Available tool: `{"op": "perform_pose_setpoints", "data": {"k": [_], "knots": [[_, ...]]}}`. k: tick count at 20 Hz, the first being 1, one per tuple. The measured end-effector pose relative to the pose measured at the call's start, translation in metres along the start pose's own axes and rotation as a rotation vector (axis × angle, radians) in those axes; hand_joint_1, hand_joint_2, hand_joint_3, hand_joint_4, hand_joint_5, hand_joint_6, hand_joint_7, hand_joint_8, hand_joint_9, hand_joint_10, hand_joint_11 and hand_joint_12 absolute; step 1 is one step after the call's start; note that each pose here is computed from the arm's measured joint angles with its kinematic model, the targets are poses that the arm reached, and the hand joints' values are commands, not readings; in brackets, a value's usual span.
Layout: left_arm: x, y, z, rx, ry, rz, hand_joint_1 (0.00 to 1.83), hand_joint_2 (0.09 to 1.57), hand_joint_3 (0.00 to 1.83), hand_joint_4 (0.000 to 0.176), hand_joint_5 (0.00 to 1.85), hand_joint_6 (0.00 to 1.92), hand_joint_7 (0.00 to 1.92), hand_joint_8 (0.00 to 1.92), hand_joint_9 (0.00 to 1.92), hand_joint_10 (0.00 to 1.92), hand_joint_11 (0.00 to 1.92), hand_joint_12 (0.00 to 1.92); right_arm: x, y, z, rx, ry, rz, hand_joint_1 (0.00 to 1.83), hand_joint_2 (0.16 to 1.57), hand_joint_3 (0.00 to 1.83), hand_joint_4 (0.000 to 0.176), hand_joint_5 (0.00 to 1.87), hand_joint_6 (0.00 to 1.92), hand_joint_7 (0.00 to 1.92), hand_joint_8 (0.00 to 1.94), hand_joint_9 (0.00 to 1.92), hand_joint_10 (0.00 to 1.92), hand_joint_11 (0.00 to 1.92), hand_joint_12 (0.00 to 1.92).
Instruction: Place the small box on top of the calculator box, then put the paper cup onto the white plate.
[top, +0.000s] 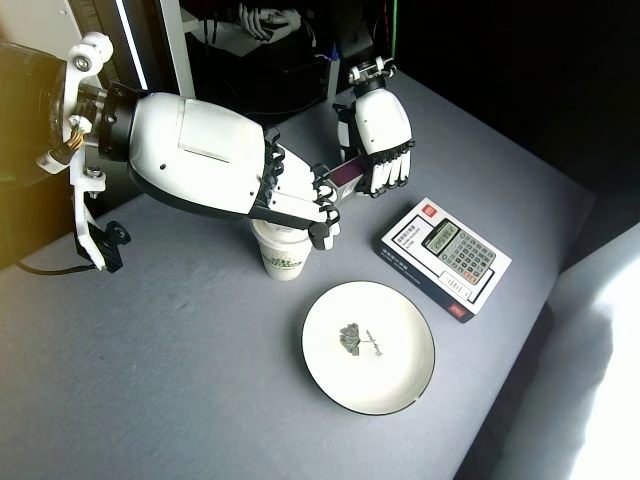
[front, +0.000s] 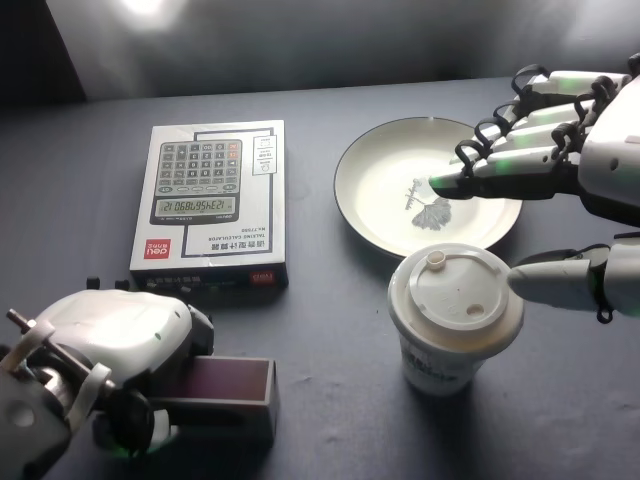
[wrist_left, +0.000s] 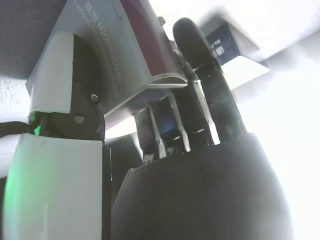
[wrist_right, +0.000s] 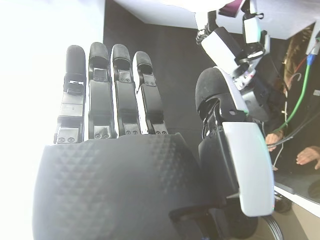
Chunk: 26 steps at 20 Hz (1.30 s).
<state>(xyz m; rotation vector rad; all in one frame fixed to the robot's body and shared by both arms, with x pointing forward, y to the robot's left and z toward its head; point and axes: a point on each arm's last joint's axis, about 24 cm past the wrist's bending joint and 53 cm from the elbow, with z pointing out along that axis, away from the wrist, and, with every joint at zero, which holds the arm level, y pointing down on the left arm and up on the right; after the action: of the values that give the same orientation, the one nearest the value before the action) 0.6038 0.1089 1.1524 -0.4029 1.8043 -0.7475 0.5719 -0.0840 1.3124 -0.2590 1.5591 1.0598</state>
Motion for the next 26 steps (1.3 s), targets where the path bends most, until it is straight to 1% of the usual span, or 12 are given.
{"op": "perform_pose_setpoints", "data": {"k": [4,7,9,11,13,15,17,19,20,22,24,26], "knots": [[-0.012,-0.009,0.002,0.009,-0.024,-0.017,1.35,1.21,0.00,0.000,0.76,1.12,0.86,1.28,0.67,1.53,0.44,1.34,0.000,0.000,0.000,0.000,0.000,0.000,0.19,1.36,0.00,0.000,0.32,0.00,0.36,0.00,0.35,0.01,0.00,0.91],[-0.035,-0.017,0.007,0.011,-0.070,-0.030,1.35,1.20,0.00,0.000,0.78,1.09,0.89,1.22,0.69,1.51,0.45,1.33,0.000,0.000,0.000,0.000,0.000,0.000,0.14,1.36,0.00,0.000,0.31,0.00,0.35,0.00,0.34,0.00,0.00,0.90],[-0.052,-0.022,0.012,0.014,-0.108,-0.024,1.35,1.20,0.00,0.000,0.75,1.15,0.88,1.22,0.70,1.50,0.44,1.31,0.000,0.000,0.000,0.000,0.000,0.000,0.17,1.35,0.00,0.000,0.32,0.01,0.37,0.01,0.37,0.01,0.00,0.94],[-0.066,-0.024,0.016,0.014,-0.136,-0.014,1.35,1.20,0.00,0.000,0.76,1.13,0.87,1.24,0.68,1.53,0.43,1.31,0.000,0.000,0.000,0.000,0.000,0.000,0.09,1.37,0.00,0.000,0.29,0.00,0.33,0.00,0.33,0.00,0.00,0.85],[-0.077,-0.026,0.022,0.017,-0.138,0.000,1.34,1.21,0.00,0.000,0.71,1.19,0.87,1.25,0.67,1.53,0.41,1.32,0.000,0.000,0.000,0.000,0.000,0.001,0.09,1.37,0.00,0.000,0.29,0.00,0.33,0.00,0.33,0.00,0.00,0.85],[-0.087,-0.026,0.032,0.030,-0.128,0.008,1.34,1.21,0.00,0.000,0.74,1.17,0.85,1.27,0.67,1.53,0.41,1.32,0.000,0.000,0.000,0.000,0.000,0.000,0.16,1.36,0.00,0.000,0.34,0.01,0.37,0.01,0.36,0.01,0.00,0.88],[-0.096,-0.027,0.041,0.045,-0.114,0.030,1.34,1.22,0.00,0.000,0.73,1.17,0.84,1.30,0.66,1.54,0.42,1.32,0.000,0.000,0.000,0.000,0.000,0.000,0.16,1.37,0.00,0.000,0.33,0.00,0.37,0.00,0.36,0.01,0.00,0.91],[-0.107,-0.029,0.049,0.058,-0.113,0.039,1.34,1.21,0.00,0.000,0.73,1.19,0.87,1.25,0.68,1.51,0.41,1.31,0.000,0.000,0.000,0.000,0.000,0.000,0.14,1.37,0.00,0.000,0.33,0.00,0.37,0.00,0.36,0.01,0.00,0.93],[-0.112,-0.031,0.052,0.062,-0.114,0.047,1.34,1.21,0.00,0.000,0.71,1.21,0.87,1.25,0.67,1.52,0.39,1.32,0.000,0.000,0.000,0.000,0.000,0.000,0.12,1.38,0.00,0.000,0.32,0.00,0.35,0.00,0.34,0.00,0.00,0.88],[-0.122,-0.033,0.062,0.068,-0.121,0.043,1.35,1.19,0.00,0.000,0.75,1.16,0.92,1.16,0.72,1.47,0.43,1.31,0.000,0.000,0.000,0.000,0.000,-0.001,0.11,1.38,0.00,0.000,0.32,0.00,0.35,0.00,0.33,0.00,0.00,0.86],[-0.128,-0.035,0.070,0.077,-0.118,0.032,1.35,1.20,0.00,0.000,0.74,1.17,0.91,1.17,0.70,1.49,0.41,1.32,0.000,-0.001,0.000,0.004,-0.001,-0.021,0.11,1.38,0.00,0.000,0.33,0.00,0.34,0.00,0.33,0.00,0.00,0.88],[-0.133,-0.036,0.076,0.087,-0.116,0.030,1.35,1.21,0.00,0.000,0.72,1.21,0.88,1.21,0.69,1.51,0.40,1.33,0.002,-0.007,0.000,0.050,0.001,-0.069,0.13,1.38,0.00,0.000,0.34,0.00,0.34,0.00,0.33,0.00,0.00,0.89]]}}
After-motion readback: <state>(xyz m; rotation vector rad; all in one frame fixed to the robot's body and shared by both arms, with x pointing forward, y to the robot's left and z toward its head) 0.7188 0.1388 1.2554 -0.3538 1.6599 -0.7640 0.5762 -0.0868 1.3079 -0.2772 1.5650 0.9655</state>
